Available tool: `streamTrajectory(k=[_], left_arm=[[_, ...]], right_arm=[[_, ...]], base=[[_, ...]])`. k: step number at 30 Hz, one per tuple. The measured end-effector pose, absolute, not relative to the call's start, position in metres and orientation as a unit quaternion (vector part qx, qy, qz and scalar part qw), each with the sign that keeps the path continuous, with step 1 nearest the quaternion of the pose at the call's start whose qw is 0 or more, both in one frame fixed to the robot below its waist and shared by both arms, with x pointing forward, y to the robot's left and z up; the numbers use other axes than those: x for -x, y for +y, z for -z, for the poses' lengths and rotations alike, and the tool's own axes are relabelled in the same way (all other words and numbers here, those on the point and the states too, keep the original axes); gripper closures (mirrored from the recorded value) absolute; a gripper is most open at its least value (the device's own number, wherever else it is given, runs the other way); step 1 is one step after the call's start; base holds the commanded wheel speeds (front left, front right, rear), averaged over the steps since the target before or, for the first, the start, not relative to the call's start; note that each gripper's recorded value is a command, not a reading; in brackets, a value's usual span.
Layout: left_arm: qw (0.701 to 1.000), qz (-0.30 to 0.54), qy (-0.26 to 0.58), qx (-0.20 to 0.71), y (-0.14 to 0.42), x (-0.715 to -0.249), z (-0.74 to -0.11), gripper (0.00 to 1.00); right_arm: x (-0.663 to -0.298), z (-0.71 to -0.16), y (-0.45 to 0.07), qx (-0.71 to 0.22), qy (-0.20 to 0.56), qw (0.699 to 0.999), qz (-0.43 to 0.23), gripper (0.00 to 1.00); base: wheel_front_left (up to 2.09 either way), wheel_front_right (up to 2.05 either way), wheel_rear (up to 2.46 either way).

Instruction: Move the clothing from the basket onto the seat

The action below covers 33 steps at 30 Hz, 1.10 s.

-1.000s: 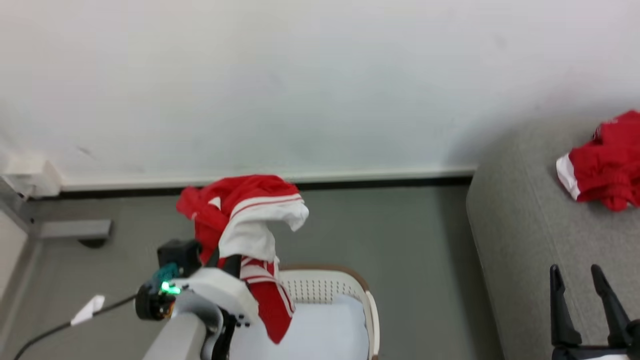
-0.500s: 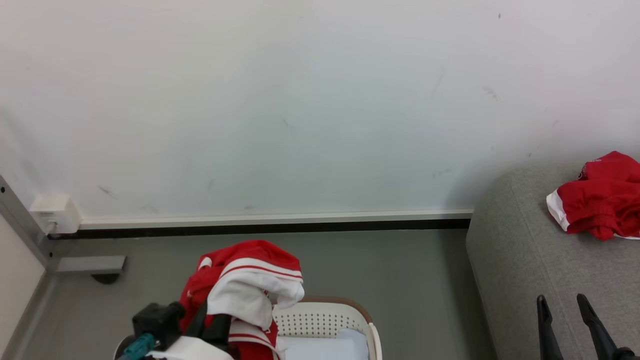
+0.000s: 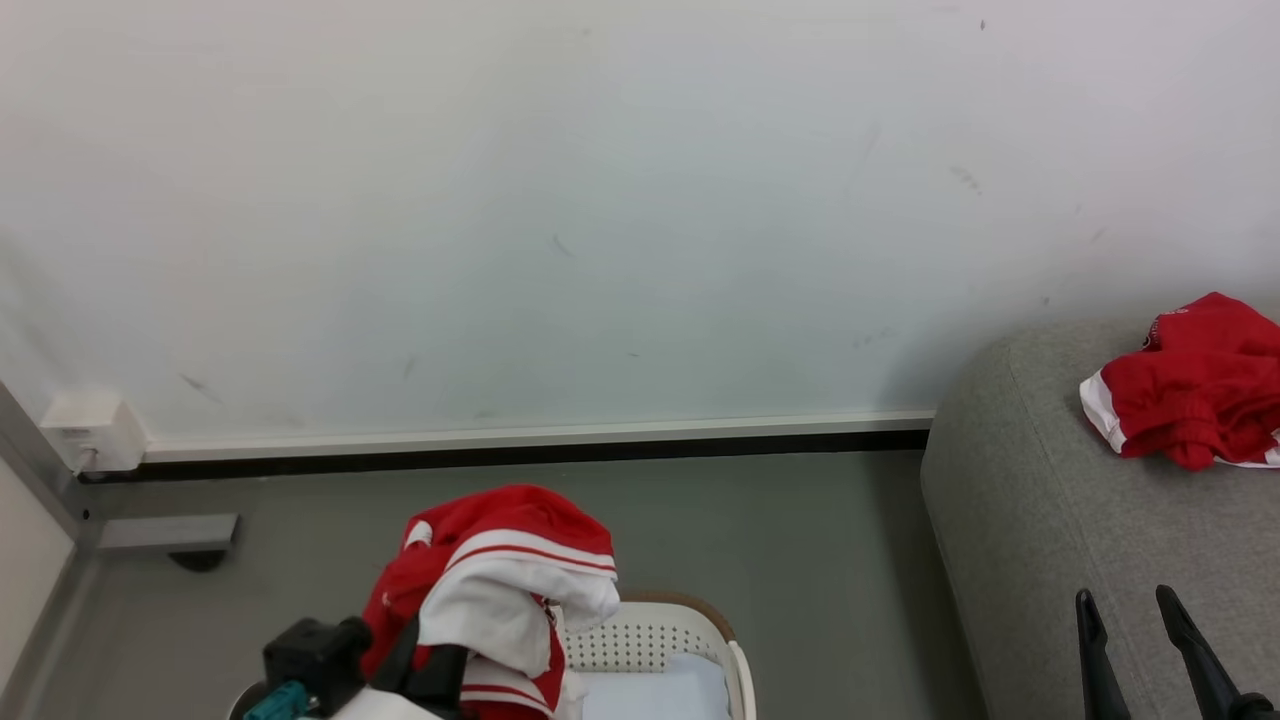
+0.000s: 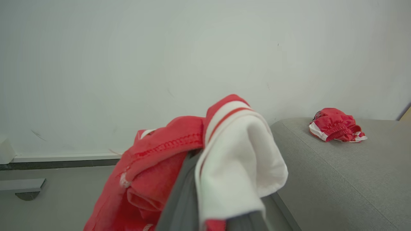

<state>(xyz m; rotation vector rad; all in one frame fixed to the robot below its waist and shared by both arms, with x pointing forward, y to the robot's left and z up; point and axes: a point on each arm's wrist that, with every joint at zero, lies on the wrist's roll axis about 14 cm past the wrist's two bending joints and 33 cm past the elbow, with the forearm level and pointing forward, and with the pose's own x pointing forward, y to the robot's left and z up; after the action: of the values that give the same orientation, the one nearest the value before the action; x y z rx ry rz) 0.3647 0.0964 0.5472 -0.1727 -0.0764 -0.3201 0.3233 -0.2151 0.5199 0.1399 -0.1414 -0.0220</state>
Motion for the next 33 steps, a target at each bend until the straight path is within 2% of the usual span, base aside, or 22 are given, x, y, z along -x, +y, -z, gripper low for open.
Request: streamTrajectory(k=[7,13,18,24,33], left_arm=[[0.976,0.198,-0.038,0.083,0.077,-0.364,-0.553,1.0],[0.962,0.262,-0.045,0.069,0.045,-0.362,-0.565,1.0],[0.94,0.332,-0.043,0.064,0.008,-0.354,-0.571,1.0],[0.909,0.413,-0.051,0.037,-0.034,-0.342,-0.577,1.0],[0.856,0.514,-0.045,-0.013,-0.075,-0.317,-0.571,1.0]], right_arm=[[-0.329,-0.532,-0.202,-0.034,-0.081,0.995,-0.037,0.0],[-0.336,-0.558,-0.174,0.002,-0.098,0.987,-0.131,0.0],[-0.333,-0.57,-0.143,0.028,-0.089,0.972,-0.215,0.0],[-0.323,-0.559,-0.108,0.06,-0.045,0.949,-0.307,0.0],[-0.313,-0.537,-0.084,0.103,0.01,0.919,-0.381,0.0]], base=[[0.0,0.0,0.0],[0.0,0.0,0.0],[0.0,0.0,0.0],[0.0,0.0,0.0],[0.0,0.0,0.0]])
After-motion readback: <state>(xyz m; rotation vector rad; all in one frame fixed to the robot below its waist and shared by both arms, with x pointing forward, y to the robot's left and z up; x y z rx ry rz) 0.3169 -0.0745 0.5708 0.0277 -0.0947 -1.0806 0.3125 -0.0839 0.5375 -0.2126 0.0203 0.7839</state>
